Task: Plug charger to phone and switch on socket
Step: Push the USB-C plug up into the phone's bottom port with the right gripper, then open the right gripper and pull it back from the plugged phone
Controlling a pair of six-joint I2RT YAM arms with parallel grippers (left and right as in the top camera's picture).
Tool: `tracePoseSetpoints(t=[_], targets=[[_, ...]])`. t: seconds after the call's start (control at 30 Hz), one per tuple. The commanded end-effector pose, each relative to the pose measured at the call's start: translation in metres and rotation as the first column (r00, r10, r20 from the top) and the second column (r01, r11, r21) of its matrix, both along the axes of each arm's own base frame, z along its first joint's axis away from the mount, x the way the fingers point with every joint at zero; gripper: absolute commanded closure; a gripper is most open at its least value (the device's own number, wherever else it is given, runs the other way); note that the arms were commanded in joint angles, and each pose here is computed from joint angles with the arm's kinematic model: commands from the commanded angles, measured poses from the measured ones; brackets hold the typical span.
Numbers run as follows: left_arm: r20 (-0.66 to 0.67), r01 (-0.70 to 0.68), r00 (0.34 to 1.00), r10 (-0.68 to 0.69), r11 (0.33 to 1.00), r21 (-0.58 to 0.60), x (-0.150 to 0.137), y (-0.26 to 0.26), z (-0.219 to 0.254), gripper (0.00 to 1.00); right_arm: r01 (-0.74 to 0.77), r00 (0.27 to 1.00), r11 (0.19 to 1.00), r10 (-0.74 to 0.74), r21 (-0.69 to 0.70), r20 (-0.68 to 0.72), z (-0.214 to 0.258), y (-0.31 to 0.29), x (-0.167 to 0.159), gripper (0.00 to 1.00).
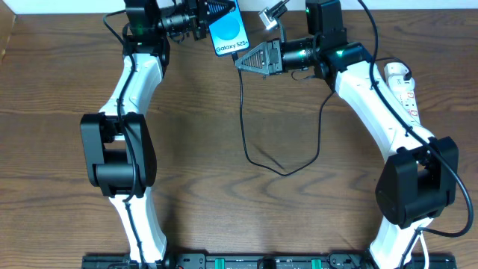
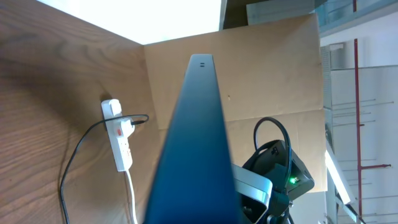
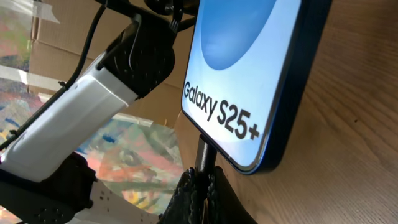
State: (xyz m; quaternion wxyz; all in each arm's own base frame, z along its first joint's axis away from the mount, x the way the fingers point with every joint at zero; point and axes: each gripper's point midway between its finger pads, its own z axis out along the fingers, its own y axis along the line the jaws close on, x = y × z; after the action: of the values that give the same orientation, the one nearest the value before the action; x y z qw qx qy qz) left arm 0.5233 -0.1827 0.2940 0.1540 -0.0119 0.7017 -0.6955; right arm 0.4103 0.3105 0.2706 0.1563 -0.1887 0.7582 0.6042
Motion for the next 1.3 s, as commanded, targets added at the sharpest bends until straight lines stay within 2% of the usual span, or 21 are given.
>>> tracePoseSetpoints(t=[0.0, 0.13, 0.3, 0.4, 0.47, 0.5, 0.53, 0.67, 0.97, 1.13, 1.27], targets=[[0.029, 0.215, 0.976, -0.215, 0.977, 0.015, -0.039, -0.023, 0.006, 0.93, 0.144, 0.987, 0.989, -0.140, -0.043, 0.084, 0.003, -0.013, 0.032, 0.99], [0.030, 0.214, 0.976, -0.215, 0.977, 0.016, -0.039, -0.023, 0.006, 0.93, 0.142, 0.987, 0.989, -0.138, -0.044, 0.080, 0.002, -0.013, 0.032, 0.99], [0.030, 0.211, 0.977, -0.212, 0.977, 0.016, -0.038, -0.021, 0.006, 0.93, 0.110, 0.994, 0.987, -0.108, -0.116, 0.016, -0.020, -0.017, 0.017, 0.98], [0.031, 0.208, 0.978, -0.208, 0.978, 0.016, -0.037, -0.020, 0.006, 0.93, 0.088, 0.996, 0.985, -0.091, -0.151, -0.010, -0.030, -0.021, 0.008, 0.93], [0.031, 0.202, 0.979, -0.202, 0.979, 0.016, -0.036, -0.017, 0.006, 0.93, 0.083, 0.996, 0.984, -0.086, -0.156, -0.013, -0.032, -0.023, 0.007, 0.84], [0.033, 0.199, 0.979, -0.200, 0.980, 0.016, -0.036, -0.015, 0.006, 0.93, 0.084, 0.996, 0.985, -0.086, -0.151, -0.009, -0.031, -0.024, 0.008, 0.75], [0.034, 0.198, 0.979, -0.199, 0.980, 0.017, -0.036, -0.015, 0.006, 0.93, 0.082, 0.996, 0.986, -0.084, -0.144, -0.007, -0.030, -0.025, 0.009, 0.69], [0.035, 0.198, 0.979, -0.199, 0.980, 0.017, -0.035, -0.013, 0.006, 0.93, 0.073, 0.997, 0.992, -0.073, -0.106, 0.001, -0.022, -0.031, 0.011, 0.58], [0.068, 0.226, 0.971, -0.227, 0.974, 0.029, -0.040, -0.013, -0.003, 0.93, 0.106, 0.994, 0.989, -0.106, -0.105, 0.002, -0.024, -0.059, 0.021, 0.53], [0.057, 0.226, 0.972, -0.227, 0.974, 0.029, -0.043, -0.013, -0.022, 0.93, 0.130, 0.991, 0.975, -0.134, -0.180, -0.011, -0.041, -0.070, 0.020, 0.50], [0.024, 0.225, 0.974, -0.225, 0.974, 0.025, -0.048, -0.012, -0.044, 0.93, 0.174, 0.981, 0.935, -0.191, -0.309, -0.024, -0.066, -0.082, 0.020, 0.49]])
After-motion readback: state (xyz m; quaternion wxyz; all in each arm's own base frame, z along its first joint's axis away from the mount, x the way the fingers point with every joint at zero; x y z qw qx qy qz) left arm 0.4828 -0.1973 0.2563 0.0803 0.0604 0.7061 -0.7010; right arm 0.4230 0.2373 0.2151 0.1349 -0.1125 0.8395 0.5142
